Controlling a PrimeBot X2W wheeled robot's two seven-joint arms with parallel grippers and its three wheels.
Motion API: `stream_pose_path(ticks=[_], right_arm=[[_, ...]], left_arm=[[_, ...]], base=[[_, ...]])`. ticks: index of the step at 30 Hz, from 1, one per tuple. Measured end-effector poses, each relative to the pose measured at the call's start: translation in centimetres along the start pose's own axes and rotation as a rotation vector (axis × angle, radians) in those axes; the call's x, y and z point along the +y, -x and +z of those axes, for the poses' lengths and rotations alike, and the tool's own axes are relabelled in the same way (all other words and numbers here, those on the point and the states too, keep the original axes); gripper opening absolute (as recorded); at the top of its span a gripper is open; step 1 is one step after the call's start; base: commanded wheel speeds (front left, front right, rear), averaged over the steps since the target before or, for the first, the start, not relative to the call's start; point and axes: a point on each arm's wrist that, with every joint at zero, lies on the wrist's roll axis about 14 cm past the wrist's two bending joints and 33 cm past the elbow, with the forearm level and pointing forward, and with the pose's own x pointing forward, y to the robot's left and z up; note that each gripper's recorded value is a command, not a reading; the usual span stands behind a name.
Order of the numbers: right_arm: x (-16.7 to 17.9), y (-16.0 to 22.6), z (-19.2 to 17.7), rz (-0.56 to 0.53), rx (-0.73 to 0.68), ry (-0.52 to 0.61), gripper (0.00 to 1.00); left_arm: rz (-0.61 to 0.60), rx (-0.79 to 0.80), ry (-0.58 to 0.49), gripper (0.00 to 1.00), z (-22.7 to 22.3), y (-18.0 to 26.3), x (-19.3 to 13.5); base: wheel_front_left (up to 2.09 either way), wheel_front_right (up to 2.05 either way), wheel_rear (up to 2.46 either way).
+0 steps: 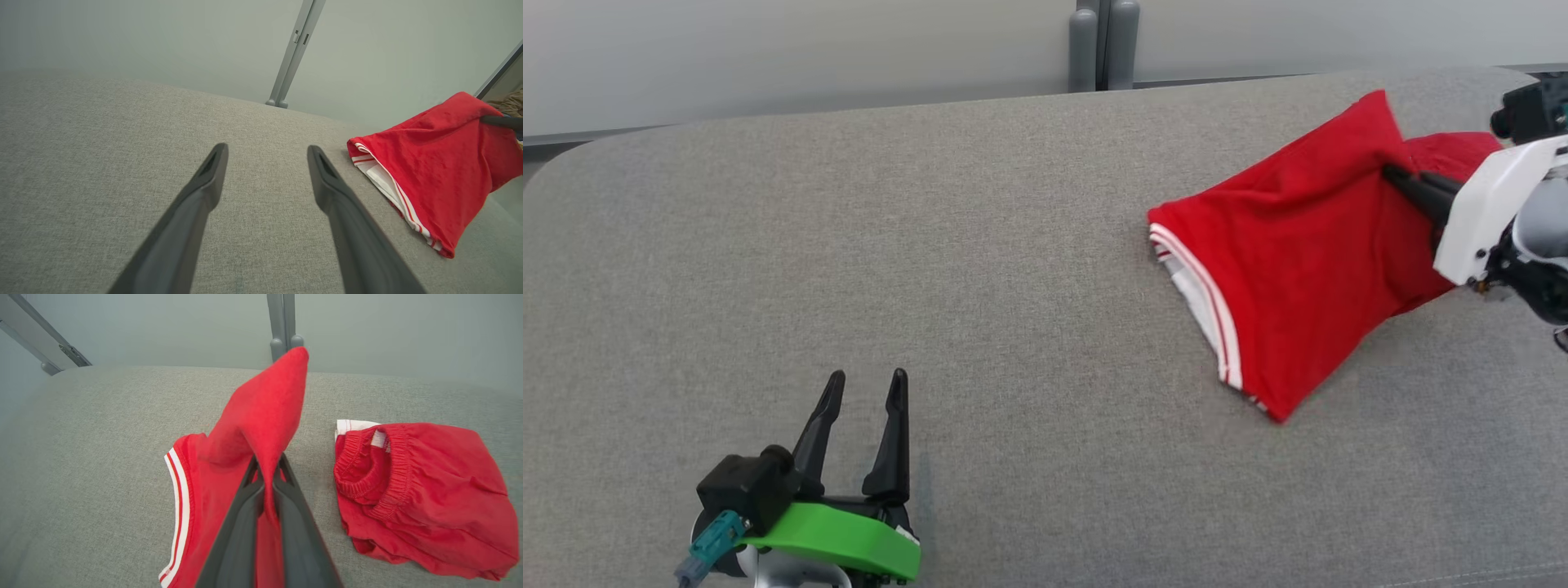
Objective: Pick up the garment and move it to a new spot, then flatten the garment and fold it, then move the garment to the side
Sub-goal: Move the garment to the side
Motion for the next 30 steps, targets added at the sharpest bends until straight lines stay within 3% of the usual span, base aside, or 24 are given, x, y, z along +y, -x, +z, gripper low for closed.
stream_pose_path(ticks=[12, 20, 30], right_arm=[[-4.3, 0.9, 3.0, -0.112, -0.015, 0.033, 0.00], [-4.6, -0.3, 5.5, -0.126, -0.049, 0.044, 0.00], [-8.4, -0.3, 4.7, -0.249, 0.001, 0.032, 0.00]], left_arm=[[-0.006, 0.017, 0.007, 1.00, -0.6, 0.2, -0.3], [0.023, 0.007, -0.005, 1.00, -0.2, 0.5, 0.6], [0.047, -0.018, -0.043, 1.00, 0.9, 0.7, 1.8]], base=[[0.00, 0.00, 0.00], [0.00, 0.00, 0.00], [0.00, 0.00, 0.00]])
